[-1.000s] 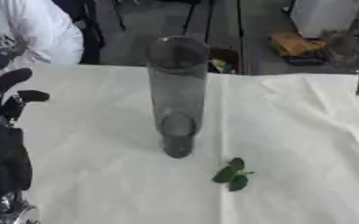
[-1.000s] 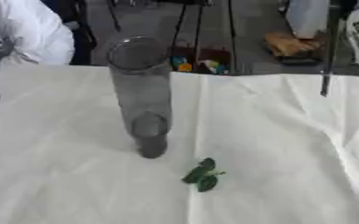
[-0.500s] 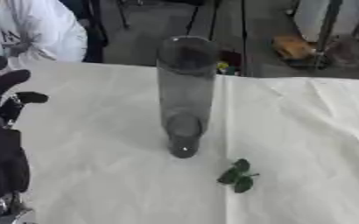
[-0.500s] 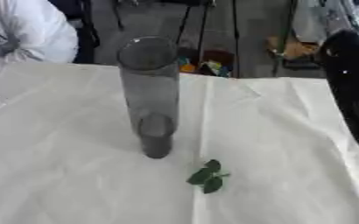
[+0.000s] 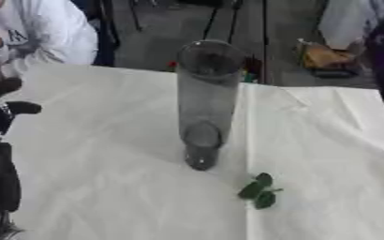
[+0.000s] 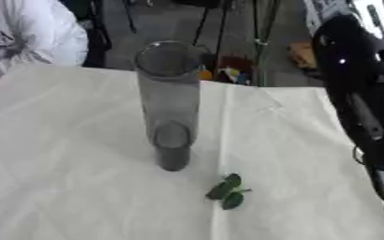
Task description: Arrange flowers into the vase.
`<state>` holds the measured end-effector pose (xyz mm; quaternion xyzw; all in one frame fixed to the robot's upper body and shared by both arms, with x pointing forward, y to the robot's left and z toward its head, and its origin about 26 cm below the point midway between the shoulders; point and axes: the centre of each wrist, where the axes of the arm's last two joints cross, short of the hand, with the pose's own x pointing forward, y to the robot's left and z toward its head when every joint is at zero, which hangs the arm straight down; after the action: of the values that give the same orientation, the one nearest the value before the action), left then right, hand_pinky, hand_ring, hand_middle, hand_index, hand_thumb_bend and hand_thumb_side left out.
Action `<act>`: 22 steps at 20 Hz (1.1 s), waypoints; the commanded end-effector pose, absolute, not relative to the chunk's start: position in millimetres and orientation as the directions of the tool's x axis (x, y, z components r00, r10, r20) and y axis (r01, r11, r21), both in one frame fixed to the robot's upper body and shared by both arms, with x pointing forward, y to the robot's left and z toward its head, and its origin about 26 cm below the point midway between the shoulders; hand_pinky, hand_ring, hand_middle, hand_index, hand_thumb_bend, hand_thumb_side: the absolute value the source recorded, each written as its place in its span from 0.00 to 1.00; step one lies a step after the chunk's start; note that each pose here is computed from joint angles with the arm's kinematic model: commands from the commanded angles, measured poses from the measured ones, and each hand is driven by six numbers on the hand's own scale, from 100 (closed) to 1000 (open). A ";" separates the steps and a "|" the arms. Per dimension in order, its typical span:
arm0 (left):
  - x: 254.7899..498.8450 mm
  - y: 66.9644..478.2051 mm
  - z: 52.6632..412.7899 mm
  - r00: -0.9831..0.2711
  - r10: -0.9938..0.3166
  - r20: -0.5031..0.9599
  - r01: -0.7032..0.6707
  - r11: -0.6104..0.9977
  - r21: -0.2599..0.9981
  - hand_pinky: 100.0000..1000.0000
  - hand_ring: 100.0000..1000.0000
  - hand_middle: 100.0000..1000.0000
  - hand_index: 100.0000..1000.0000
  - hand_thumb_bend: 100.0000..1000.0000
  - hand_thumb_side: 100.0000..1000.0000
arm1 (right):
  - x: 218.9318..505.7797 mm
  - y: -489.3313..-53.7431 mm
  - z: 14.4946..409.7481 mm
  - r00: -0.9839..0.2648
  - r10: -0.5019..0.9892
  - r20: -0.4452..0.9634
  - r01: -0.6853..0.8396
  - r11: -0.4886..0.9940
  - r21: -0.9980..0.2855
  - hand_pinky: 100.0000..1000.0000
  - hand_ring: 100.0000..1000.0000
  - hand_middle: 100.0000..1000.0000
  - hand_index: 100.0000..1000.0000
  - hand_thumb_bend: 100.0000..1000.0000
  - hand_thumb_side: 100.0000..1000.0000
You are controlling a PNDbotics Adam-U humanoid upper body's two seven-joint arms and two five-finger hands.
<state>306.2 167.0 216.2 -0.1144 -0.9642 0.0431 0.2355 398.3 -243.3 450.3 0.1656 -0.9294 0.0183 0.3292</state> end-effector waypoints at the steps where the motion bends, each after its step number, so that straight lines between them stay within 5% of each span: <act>1: 303.5 167.9 223.9 -0.875 0.242 0.419 0.214 0.970 -0.114 0.48 0.65 0.67 0.90 0.32 1.00 | 390.4 -240.8 466.9 -0.742 -0.331 0.583 -0.344 0.934 0.093 0.00 0.00 0.00 0.00 0.06 0.62; 22: 303.1 168.3 223.0 -0.871 0.237 0.431 0.221 0.971 -0.086 0.49 0.65 0.67 0.90 0.32 1.00 | 380.1 -220.4 496.4 -0.702 -0.448 0.553 -0.411 0.890 0.199 0.00 0.00 0.00 0.00 0.08 0.62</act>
<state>305.9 167.4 216.1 -0.1150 -0.9640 0.0258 0.2383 390.0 -220.3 482.0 0.2256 -0.9185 -0.0292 0.3235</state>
